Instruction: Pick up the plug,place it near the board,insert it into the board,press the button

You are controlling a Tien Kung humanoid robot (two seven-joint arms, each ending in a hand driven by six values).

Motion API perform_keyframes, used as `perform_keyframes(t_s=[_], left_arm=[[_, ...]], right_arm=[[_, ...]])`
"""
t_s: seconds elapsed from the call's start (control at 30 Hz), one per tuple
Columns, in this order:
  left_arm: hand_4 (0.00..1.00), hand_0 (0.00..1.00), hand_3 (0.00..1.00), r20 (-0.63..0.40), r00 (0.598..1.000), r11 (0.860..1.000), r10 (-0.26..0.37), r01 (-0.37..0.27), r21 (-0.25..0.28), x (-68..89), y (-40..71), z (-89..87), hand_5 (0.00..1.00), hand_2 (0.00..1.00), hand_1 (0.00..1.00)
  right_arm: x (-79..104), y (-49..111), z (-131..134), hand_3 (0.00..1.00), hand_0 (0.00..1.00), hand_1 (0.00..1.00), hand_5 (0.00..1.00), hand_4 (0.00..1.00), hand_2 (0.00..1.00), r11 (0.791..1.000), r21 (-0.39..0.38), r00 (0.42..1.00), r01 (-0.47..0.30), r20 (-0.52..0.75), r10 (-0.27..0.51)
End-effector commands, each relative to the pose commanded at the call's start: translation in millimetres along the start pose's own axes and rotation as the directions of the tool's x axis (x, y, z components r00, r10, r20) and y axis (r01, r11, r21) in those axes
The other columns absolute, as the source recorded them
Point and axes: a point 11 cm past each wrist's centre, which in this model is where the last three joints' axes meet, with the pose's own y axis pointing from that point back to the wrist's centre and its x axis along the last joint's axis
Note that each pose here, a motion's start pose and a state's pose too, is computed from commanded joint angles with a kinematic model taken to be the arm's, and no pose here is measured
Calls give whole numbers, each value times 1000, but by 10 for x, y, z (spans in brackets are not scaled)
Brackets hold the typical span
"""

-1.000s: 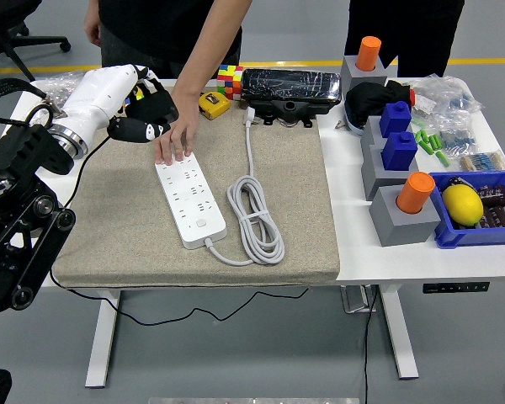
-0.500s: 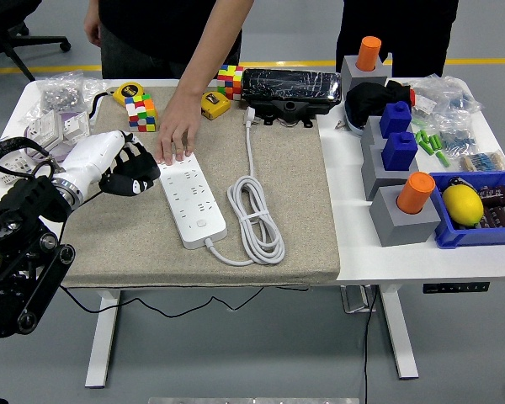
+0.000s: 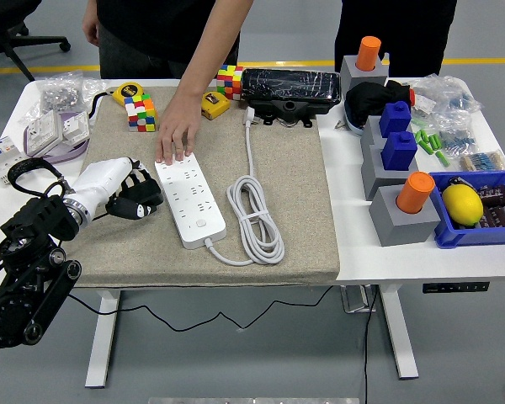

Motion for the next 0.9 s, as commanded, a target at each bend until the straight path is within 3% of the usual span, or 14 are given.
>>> perform_keyframes(t_s=[0.33,0.67,0.7,0.87,0.9], left_arm=[[695,301,499,-9,1000,999,-13,13,50,-44,-9,-210,42,313,199],[699,316,505,-10,1000,999,-25,25,45,-62,-5,-212,48,366,248],[722,353,531,-10,1000,999,-24,25,44,-59,-5,-211,67,457,385],[722,353,531,-28,1000,999,-11,12,35,-2,-16,-197,67,457,385],[841,467,573,-29,1000,999,-9,10,34,11,-16,-196,137,575,575]], right_arm=[[18,0,44,747,779,718,934,998,717,1000,-6,1000,-2,-7,2],[39,-2,20,747,779,718,933,998,717,1000,-5,1000,-9,-8,9],[38,-2,21,747,779,718,934,998,717,1000,-5,1000,-9,-7,9],[24,0,45,747,779,718,934,998,717,1000,-9,1000,-5,-7,5],[23,0,48,747,779,718,935,998,717,1000,-9,1000,-5,-8,5]])
